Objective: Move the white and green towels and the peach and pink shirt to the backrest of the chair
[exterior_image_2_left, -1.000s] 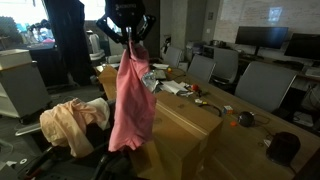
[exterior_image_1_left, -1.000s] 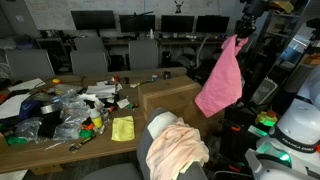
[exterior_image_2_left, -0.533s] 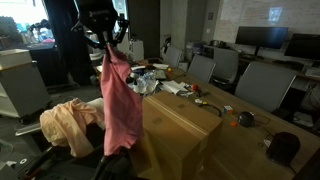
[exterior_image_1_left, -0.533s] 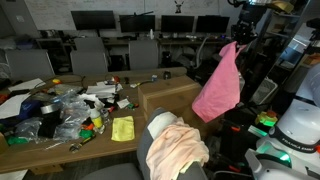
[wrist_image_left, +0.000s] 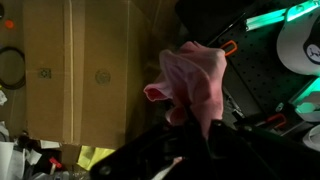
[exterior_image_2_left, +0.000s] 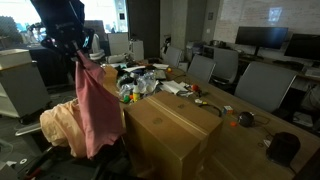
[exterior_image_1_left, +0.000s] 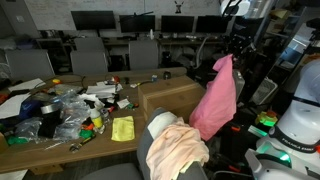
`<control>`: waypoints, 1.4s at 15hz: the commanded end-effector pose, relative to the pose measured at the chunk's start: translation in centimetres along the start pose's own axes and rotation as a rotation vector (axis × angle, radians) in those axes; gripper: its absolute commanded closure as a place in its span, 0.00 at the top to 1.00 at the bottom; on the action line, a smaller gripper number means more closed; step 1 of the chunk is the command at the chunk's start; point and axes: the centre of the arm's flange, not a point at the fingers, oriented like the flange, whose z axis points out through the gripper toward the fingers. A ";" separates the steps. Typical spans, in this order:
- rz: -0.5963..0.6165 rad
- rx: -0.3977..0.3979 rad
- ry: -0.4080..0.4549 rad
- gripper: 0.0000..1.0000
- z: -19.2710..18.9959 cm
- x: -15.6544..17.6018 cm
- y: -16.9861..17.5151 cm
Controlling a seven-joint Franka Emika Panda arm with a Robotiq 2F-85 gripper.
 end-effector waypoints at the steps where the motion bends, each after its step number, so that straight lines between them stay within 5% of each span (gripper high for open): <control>1: -0.052 -0.049 -0.056 0.01 -1.0 4.4 -2.4; 11: -0.039 -0.075 -0.102 0.01 -2.6 14.5 -5.4; 21: 0.197 0.126 0.256 0.01 -6.0 20.1 -5.4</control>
